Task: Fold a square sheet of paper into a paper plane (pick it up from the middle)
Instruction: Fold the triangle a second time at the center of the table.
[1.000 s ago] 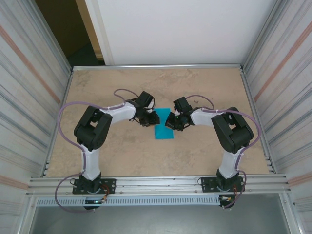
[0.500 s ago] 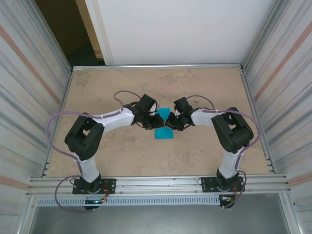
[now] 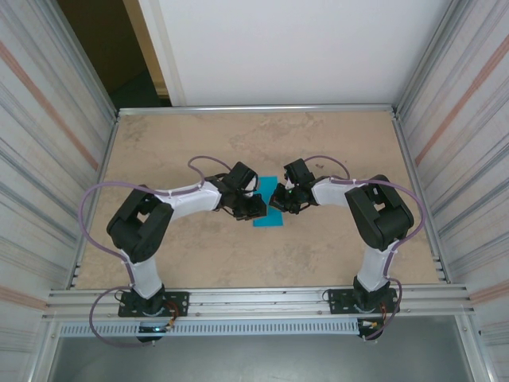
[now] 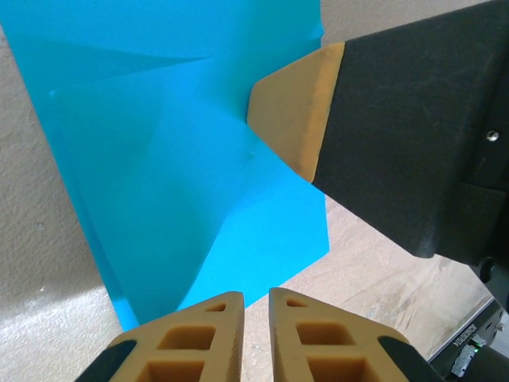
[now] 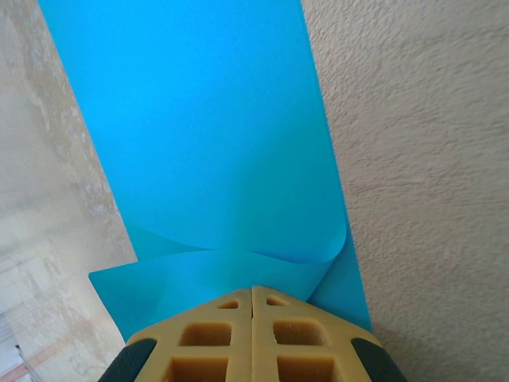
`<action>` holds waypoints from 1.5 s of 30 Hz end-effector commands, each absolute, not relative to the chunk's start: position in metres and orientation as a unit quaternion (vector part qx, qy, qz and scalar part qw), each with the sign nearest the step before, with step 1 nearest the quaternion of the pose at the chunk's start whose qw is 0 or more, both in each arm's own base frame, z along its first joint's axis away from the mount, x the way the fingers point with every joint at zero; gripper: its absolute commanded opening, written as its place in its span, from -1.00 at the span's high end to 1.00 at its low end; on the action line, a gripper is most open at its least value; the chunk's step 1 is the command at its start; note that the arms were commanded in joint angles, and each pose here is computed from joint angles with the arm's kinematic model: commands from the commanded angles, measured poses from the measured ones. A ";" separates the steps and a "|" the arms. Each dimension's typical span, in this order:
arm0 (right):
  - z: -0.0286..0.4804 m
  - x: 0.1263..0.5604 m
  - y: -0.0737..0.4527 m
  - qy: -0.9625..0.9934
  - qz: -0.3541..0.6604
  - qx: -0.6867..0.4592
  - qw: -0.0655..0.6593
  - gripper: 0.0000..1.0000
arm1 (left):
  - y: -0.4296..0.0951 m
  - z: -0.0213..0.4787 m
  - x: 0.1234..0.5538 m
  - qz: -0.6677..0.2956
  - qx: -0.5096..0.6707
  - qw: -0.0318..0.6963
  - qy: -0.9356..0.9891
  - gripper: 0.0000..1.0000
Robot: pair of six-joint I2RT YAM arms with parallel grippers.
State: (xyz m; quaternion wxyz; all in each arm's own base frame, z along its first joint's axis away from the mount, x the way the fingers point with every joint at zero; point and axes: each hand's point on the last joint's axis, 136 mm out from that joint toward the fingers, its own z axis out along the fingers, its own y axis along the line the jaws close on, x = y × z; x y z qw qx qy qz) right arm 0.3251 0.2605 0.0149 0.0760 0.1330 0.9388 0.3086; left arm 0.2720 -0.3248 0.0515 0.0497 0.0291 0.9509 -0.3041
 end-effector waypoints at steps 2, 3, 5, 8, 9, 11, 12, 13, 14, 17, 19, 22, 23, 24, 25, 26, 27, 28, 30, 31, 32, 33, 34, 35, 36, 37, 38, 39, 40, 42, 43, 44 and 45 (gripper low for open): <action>-0.022 0.303 0.234 0.954 0.245 0.170 0.035 1.00 | -0.322 0.037 0.269 -0.293 0.026 0.043 0.955 0.65; -0.023 0.303 0.234 0.954 0.245 0.169 0.034 1.00 | -0.322 0.037 0.269 -0.293 0.026 0.042 0.955 0.65; -0.023 0.303 0.234 0.954 0.245 0.170 0.034 1.00 | -0.321 0.035 0.269 -0.291 0.025 0.042 0.955 0.65; -0.023 0.303 0.234 0.954 0.244 0.170 0.035 1.00 | -0.319 0.033 0.269 -0.284 0.027 0.044 0.957 0.65; -0.024 0.303 0.234 0.954 0.243 0.170 0.034 1.00 | -0.319 0.032 0.269 -0.283 0.027 0.043 0.958 0.65; -0.023 0.303 0.234 0.954 0.244 0.171 0.035 1.00 | -0.317 0.029 0.268 -0.277 0.028 0.042 0.960 0.65; -0.023 0.303 0.234 0.954 0.244 0.170 0.034 1.00 | -0.316 0.027 0.268 -0.274 0.029 0.042 0.960 0.65; -0.023 0.303 0.234 0.954 0.244 0.171 0.034 1.00 | -0.315 0.026 0.269 -0.270 0.029 0.043 0.961 0.65; -0.023 0.303 0.233 0.954 0.244 0.171 0.034 1.00 | -0.314 0.024 0.269 -0.269 0.028 0.042 0.962 0.65; -0.023 0.303 0.234 0.954 0.245 0.171 0.034 1.00 | -0.314 0.023 0.268 -0.266 0.030 0.041 0.963 0.65; -0.022 0.304 0.235 0.953 0.247 0.171 0.034 1.00 | -0.313 0.020 0.269 -0.263 0.029 0.041 0.963 0.66; -0.022 0.304 0.235 0.953 0.246 0.171 0.034 1.00 | -0.312 0.018 0.268 -0.260 0.029 0.040 0.964 0.66; -0.022 0.304 0.235 0.953 0.246 0.171 0.034 1.00 | -0.310 0.017 0.268 -0.257 0.029 0.040 0.965 0.66; -0.023 0.304 0.234 0.954 0.245 0.171 0.034 1.00 | -0.310 0.016 0.268 -0.255 0.030 0.040 0.966 0.66; -0.023 0.303 0.234 0.954 0.245 0.171 0.033 1.00 | -0.309 0.016 0.268 -0.253 0.031 0.042 0.966 0.66; -0.023 0.303 0.234 0.954 0.245 0.171 0.034 1.00 | -0.308 0.016 0.268 -0.251 0.032 0.042 0.966 0.66; -0.023 0.304 0.234 0.954 0.245 0.172 0.034 1.00 | -0.308 0.016 0.269 -0.250 0.032 0.043 0.967 0.66; -0.022 0.304 0.234 0.954 0.245 0.171 0.034 1.00 | -0.308 0.015 0.268 -0.248 0.034 0.042 0.967 0.66; -0.024 0.303 0.234 0.954 0.244 0.172 0.032 1.00 | -0.307 0.014 0.268 -0.247 0.034 0.041 0.968 0.66; -0.024 0.303 0.234 0.954 0.245 0.171 0.033 1.00 | -0.307 0.013 0.268 -0.246 0.033 0.040 0.968 0.66; -0.024 0.303 0.234 0.954 0.244 0.172 0.032 1.00 | -0.307 0.013 0.268 -0.246 0.034 0.040 0.968 0.66; -0.024 0.303 0.234 0.954 0.244 0.172 0.032 1.00 | -0.307 0.013 0.268 -0.246 0.034 0.040 0.968 0.66; -0.024 0.303 0.234 0.954 0.244 0.171 0.032 1.00 | -0.307 0.013 0.268 -0.246 0.035 0.040 0.968 0.66; -0.023 0.303 0.234 0.954 0.244 0.172 0.033 1.00 | -0.307 0.012 0.268 -0.245 0.035 0.039 0.968 0.66; -0.024 0.303 0.234 0.954 0.243 0.172 0.032 1.00 | -0.308 0.012 0.268 -0.246 0.035 0.038 0.968 0.66; -0.024 0.303 0.234 0.954 0.244 0.172 0.033 1.00 | -0.307 0.011 0.267 -0.246 0.035 0.037 0.968 0.66; -0.024 0.303 0.233 0.954 0.244 0.172 0.033 1.00 | -0.308 0.011 0.267 -0.247 0.035 0.037 0.968 0.66; -0.024 0.302 0.234 0.954 0.243 0.171 0.032 1.00 | -0.308 0.011 0.267 -0.247 0.035 0.036 0.968 0.66; -0.024 0.302 0.233 0.954 0.243 0.172 0.032 1.00 | -0.307 0.010 0.266 -0.246 0.036 0.035 0.968 0.66; -0.023 0.303 0.234 0.954 0.245 0.171 0.033 1.00 | -0.307 0.009 0.266 -0.244 0.036 0.033 0.968 0.66; -0.023 0.303 0.234 0.954 0.245 0.172 0.033 1.00 | -0.306 0.009 0.266 -0.244 0.035 0.033 0.969 0.66; -0.023 0.303 0.234 0.954 0.245 0.171 0.033 1.00 | -0.306 0.008 0.266 -0.243 0.035 0.033 0.969 0.66; -0.022 0.303 0.235 0.954 0.246 0.171 0.033 1.00 | -0.305 0.007 0.265 -0.240 0.035 0.030 0.970 0.66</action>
